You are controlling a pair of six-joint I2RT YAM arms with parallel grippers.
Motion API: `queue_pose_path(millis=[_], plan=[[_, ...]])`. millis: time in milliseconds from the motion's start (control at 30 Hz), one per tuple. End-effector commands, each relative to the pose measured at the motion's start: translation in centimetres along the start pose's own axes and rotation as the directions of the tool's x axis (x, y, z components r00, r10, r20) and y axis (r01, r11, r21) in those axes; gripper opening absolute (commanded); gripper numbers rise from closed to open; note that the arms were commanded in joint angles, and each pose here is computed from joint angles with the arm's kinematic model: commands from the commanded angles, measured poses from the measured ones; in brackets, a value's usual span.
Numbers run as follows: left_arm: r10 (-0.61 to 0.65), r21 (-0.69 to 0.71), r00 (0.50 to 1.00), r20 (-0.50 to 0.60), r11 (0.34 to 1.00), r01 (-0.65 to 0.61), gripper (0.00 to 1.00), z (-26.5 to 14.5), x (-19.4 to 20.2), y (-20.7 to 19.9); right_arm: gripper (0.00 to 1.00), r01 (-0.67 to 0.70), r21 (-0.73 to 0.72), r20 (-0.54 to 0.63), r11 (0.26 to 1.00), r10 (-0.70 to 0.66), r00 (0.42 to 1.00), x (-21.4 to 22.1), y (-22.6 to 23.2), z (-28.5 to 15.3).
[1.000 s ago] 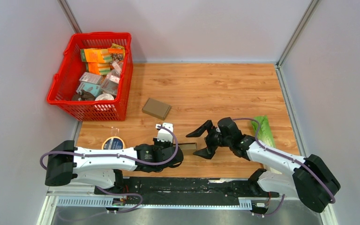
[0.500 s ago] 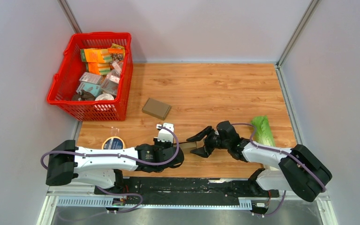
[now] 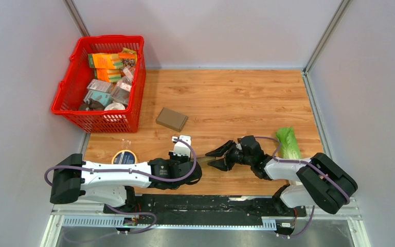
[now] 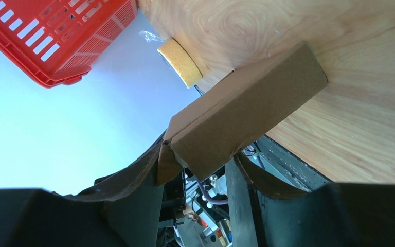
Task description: Fold the paper box
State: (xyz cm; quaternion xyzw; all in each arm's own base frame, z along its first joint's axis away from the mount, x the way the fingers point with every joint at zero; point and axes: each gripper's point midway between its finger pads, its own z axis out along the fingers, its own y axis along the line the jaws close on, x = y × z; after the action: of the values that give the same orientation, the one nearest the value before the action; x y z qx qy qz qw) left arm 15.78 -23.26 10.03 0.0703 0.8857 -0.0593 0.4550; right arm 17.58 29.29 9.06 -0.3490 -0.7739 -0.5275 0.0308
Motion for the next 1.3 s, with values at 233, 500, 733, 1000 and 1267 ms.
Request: queue_pose_path(millis=[233,500,733,1000,1267], plan=[[0.001,0.161,0.999,-0.048,0.987,0.007,0.3,-1.6,0.9,-0.6,0.55,0.182,0.088,0.011,0.979,-0.183,0.983,-0.8,-1.3,-0.4],[-0.098,0.445,0.993,-0.059,0.888,0.114,0.59,-6.1,-2.7,-1.3,0.68,0.269,0.115,-0.008,0.956,-0.27,0.963,-0.8,-0.1,-0.1],[-0.162,0.601,0.971,-0.177,0.763,0.237,0.5,-6.0,-4.4,-2.4,0.69,0.306,0.131,-0.034,0.943,-0.304,0.952,-0.9,-0.1,0.5],[-0.116,0.615,0.967,-0.228,0.752,0.236,0.2,-3.4,-5.9,-5.0,0.68,0.287,0.136,-0.036,0.948,-0.285,0.958,-1.1,-0.3,0.7],[-0.155,0.606,0.962,-0.225,0.75,0.263,0.08,-0.6,-2.7,-4.9,0.68,0.275,0.12,-0.043,0.954,-0.272,0.961,-1.0,0.0,1.0]])
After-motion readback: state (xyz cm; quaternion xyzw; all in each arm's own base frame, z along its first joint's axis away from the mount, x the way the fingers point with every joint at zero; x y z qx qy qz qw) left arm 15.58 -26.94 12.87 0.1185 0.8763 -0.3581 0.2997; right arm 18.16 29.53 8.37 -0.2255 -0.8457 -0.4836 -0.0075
